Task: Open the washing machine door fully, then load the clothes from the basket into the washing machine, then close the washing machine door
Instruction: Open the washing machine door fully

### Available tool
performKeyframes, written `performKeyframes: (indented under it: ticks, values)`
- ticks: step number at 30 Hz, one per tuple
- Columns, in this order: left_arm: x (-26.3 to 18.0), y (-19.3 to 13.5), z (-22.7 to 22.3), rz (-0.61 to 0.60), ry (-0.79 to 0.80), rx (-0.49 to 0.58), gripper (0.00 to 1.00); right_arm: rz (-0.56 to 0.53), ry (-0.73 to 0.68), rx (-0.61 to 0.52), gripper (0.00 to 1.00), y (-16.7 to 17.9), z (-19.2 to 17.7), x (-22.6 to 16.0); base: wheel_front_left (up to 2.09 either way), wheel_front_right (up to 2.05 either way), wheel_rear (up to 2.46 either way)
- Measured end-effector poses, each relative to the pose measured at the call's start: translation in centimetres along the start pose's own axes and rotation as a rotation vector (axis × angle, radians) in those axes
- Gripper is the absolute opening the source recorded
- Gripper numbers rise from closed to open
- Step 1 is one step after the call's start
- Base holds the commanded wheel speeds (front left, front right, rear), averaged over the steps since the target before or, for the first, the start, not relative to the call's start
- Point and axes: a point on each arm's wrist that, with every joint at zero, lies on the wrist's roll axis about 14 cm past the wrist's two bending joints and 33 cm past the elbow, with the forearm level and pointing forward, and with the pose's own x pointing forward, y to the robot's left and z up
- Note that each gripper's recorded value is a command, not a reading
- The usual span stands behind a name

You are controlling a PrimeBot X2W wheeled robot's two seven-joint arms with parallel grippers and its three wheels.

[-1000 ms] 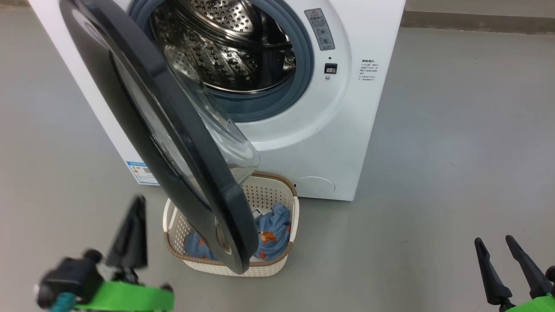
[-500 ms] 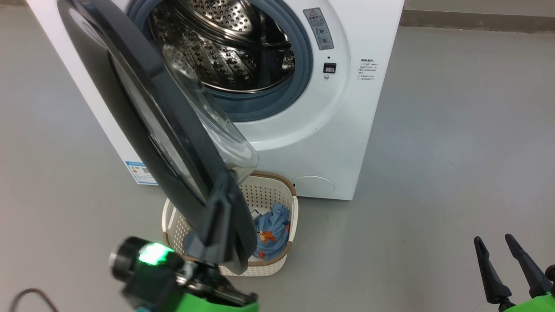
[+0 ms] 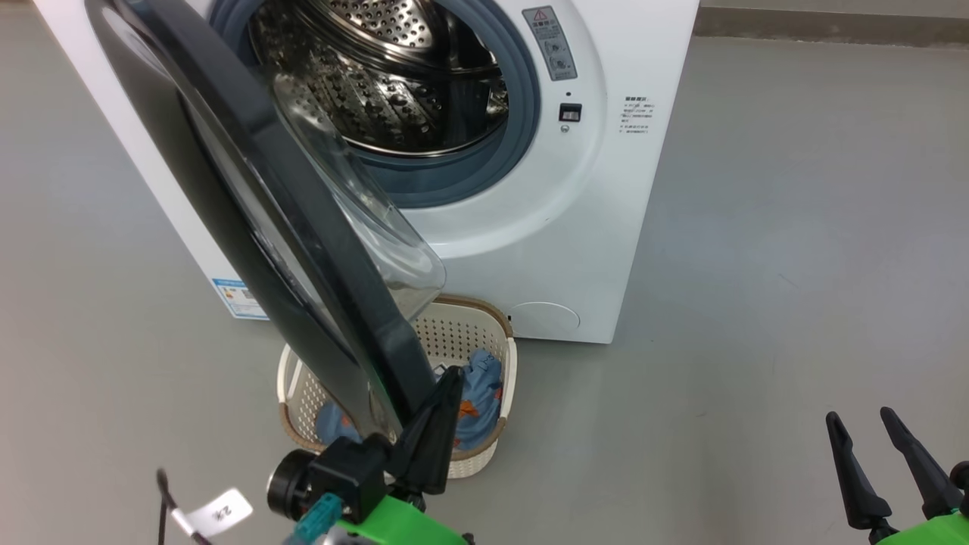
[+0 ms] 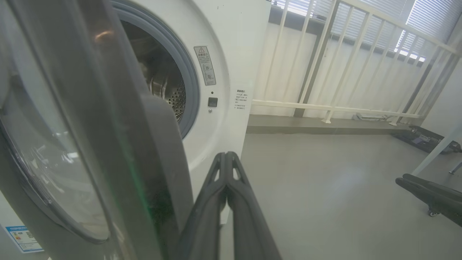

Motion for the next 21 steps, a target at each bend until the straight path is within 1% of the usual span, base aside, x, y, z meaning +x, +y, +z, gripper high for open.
performKeyframes:
  ticks: [10,13,17,21]
  values:
    - [0.6,0.8,-2.3,0.011,0.075,-0.022,0.0,-0.005,0.001,0.0,1.0,-0.2,0.0,-0.2,0.0,0.0,0.0]
    - [0.5,1.5,-2.5,0.038,0.082,-0.067,0.0,-0.005,0.002,0.001,1.0,-0.2,-0.1,-0.2,0.0,0.0,0.0]
    - [0.4,2.6,-2.6,0.074,0.083,-0.081,0.0,-0.004,0.002,0.001,1.0,-0.1,-0.1,-0.2,0.0,0.0,0.0]
    - [0.4,3.0,-2.4,0.087,0.078,-0.085,0.0,0.002,-0.001,0.002,1.0,0.1,0.0,0.0,0.0,0.0,0.0]
